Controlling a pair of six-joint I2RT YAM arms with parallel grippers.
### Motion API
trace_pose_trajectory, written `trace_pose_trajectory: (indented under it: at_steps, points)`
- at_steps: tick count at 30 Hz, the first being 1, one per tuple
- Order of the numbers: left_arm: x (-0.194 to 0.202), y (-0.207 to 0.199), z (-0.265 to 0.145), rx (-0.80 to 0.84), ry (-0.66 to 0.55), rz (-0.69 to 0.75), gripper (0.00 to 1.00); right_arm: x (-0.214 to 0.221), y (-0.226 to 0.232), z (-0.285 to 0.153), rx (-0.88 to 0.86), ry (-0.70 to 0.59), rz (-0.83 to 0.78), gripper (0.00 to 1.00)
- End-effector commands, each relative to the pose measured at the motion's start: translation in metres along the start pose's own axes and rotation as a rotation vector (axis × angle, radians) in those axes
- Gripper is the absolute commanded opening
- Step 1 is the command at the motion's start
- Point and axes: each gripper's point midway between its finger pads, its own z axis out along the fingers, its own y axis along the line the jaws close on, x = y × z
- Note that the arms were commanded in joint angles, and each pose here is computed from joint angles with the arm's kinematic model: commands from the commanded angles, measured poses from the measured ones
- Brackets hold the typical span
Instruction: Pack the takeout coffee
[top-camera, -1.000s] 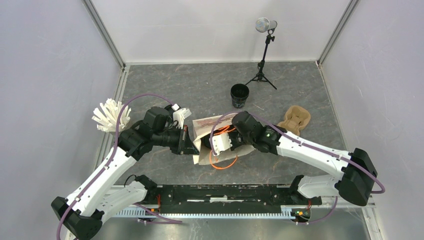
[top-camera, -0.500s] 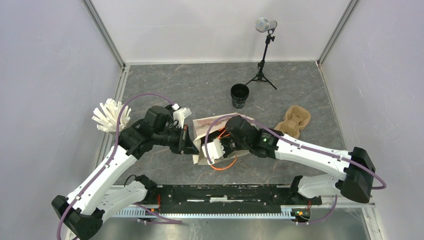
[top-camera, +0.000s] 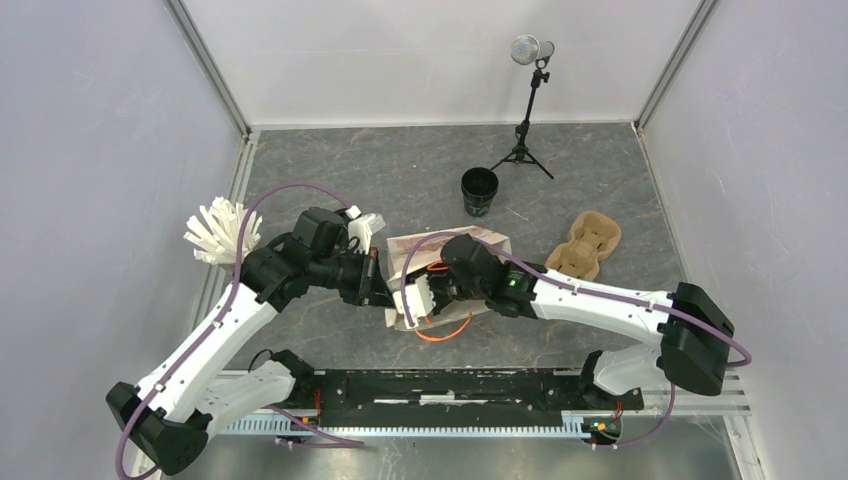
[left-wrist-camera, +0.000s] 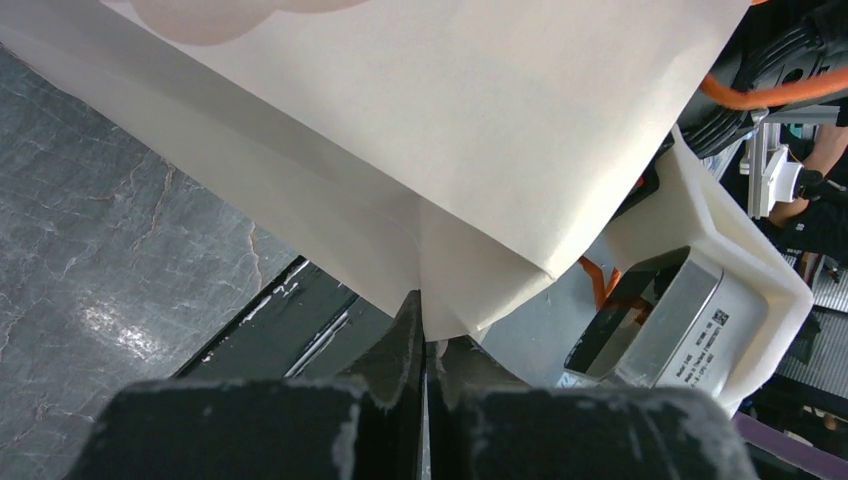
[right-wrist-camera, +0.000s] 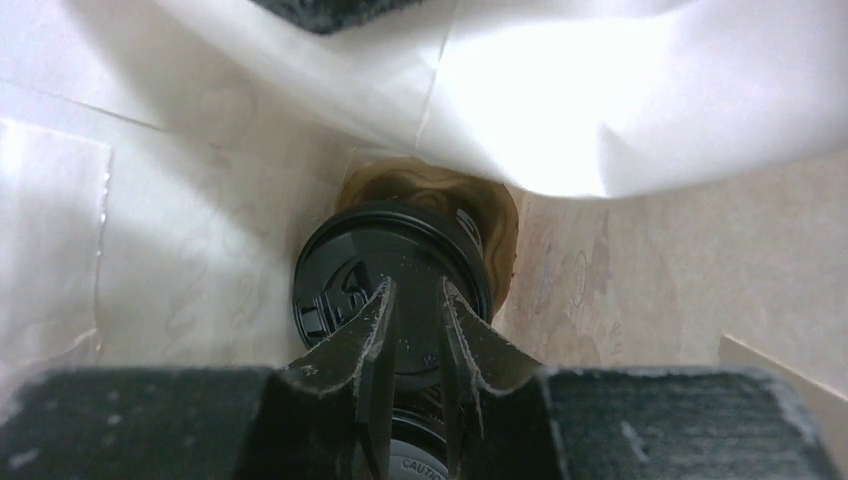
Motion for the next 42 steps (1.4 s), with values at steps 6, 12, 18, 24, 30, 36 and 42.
trace_pose_trajectory:
  at_steps: [6, 12, 18, 24, 30, 36, 42]
  points:
    - [-0.011, -0.008, -0.003, 0.018, -0.012, 0.063, 0.02, -0.011, -0.005, 0.015, 0.053, -0.082, 0.004, 0.24]
    - [-0.012, -0.009, -0.003, 0.019, -0.014, 0.062, 0.02, -0.012, -0.011, 0.019, 0.099, -0.101, 0.006, 0.23]
    - [-0.012, -0.010, -0.004, 0.023, -0.018, 0.060, 0.02, -0.007, -0.009, 0.024, 0.122, -0.098, 0.007, 0.23]
    - [-0.011, -0.010, -0.005, 0.024, -0.021, 0.060, 0.02, -0.002, -0.007, 0.024, 0.142, -0.093, 0.010, 0.23]
    - [-0.013, -0.010, -0.004, 0.020, -0.021, 0.063, 0.02, -0.002, -0.012, 0.004, 0.165, -0.074, -0.027, 0.19]
    - [-0.014, -0.010, -0.004, 0.020, -0.020, 0.071, 0.02, 0.012, 0.003, -0.010, 0.144, -0.029, -0.056, 0.02]
    - [-0.015, -0.012, -0.005, 0.024, -0.024, 0.071, 0.02, 0.026, 0.005, -0.008, 0.140, -0.010, -0.080, 0.00]
